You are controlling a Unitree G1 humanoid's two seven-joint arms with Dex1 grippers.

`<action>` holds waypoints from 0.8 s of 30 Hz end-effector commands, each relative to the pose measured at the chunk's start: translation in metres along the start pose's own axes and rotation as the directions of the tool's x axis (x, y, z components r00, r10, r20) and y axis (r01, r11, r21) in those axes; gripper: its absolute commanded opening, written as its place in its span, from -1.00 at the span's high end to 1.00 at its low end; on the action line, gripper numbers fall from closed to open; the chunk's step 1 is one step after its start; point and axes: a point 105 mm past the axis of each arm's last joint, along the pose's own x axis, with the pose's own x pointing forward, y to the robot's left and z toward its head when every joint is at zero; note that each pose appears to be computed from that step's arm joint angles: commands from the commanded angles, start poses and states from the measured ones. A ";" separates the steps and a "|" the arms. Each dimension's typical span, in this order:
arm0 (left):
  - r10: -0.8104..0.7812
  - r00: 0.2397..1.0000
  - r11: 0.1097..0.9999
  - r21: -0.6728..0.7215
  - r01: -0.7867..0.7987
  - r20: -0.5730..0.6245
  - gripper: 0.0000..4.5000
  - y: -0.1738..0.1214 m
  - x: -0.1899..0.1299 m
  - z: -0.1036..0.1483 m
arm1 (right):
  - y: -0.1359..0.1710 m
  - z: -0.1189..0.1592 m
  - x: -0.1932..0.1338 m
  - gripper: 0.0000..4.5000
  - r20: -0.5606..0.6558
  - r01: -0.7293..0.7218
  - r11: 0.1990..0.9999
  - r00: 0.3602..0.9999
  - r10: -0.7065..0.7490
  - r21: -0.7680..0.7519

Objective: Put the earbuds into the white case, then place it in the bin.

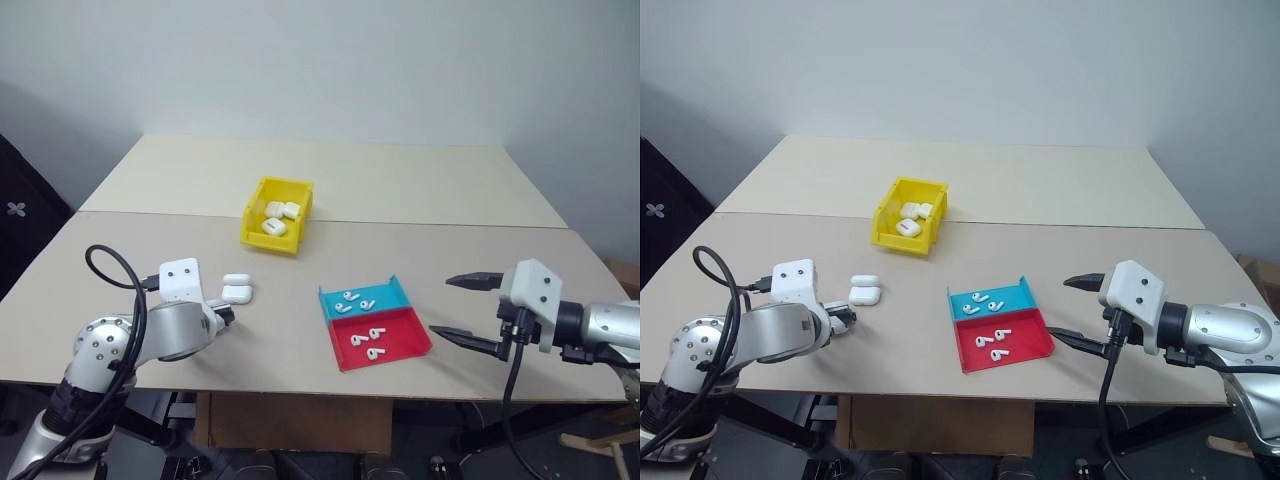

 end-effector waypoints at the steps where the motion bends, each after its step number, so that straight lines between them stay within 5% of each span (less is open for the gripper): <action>1: 0.009 1.000 0.999 0.039 -0.010 0.024 -1.00 0.003 -0.002 0.011 | -0.002 0.007 -0.006 -1.00 0.009 0.034 0.999 0.999 -0.034 -0.022; 24: 0.003 0.999 0.999 0.055 -0.001 -0.043 -1.00 0.001 0.008 -0.001 | 0.000 0.007 -0.003 -1.00 0.002 0.060 0.998 0.998 -0.060 -0.023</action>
